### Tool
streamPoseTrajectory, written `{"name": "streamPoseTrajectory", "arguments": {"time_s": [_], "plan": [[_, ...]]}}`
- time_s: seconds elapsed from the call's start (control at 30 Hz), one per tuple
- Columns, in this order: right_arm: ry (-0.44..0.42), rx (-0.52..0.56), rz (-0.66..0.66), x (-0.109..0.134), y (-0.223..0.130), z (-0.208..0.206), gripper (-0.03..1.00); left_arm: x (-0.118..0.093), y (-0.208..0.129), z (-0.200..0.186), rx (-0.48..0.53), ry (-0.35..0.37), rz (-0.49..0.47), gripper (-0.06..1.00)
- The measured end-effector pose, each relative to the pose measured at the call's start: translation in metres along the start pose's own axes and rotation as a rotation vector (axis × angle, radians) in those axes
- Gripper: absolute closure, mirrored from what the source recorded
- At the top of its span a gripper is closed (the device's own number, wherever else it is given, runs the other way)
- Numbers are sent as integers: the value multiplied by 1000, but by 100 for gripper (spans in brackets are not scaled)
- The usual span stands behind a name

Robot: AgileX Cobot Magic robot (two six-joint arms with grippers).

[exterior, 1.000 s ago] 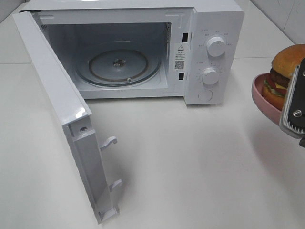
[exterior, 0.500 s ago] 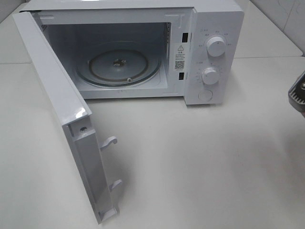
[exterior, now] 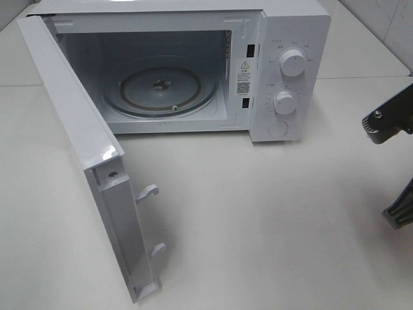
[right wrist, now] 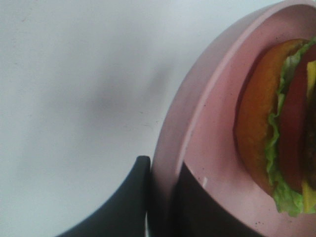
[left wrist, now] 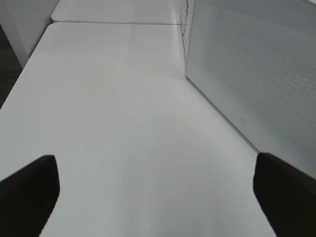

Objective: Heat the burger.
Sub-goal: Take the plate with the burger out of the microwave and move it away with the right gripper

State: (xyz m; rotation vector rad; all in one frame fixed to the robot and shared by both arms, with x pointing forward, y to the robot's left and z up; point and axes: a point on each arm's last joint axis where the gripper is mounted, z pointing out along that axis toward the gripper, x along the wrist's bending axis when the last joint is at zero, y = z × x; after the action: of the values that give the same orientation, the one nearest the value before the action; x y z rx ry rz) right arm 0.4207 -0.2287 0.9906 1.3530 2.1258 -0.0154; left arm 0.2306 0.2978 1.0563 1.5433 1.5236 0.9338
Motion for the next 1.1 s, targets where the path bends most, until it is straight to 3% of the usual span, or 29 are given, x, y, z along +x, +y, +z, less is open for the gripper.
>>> {"name": "streamPoseTrajectory", "arguments": {"time_s": [0.13,0.6,1.1], "plan": [[-48,38,43,9,6,18,89,0,0,0,0,0,0,-4],[-74,168,108,38,10,81,89,0,0,0,0,0,0,-4],[-64,215,191,29,6,119,89,0,0,0,0,0,0,-4]]}}
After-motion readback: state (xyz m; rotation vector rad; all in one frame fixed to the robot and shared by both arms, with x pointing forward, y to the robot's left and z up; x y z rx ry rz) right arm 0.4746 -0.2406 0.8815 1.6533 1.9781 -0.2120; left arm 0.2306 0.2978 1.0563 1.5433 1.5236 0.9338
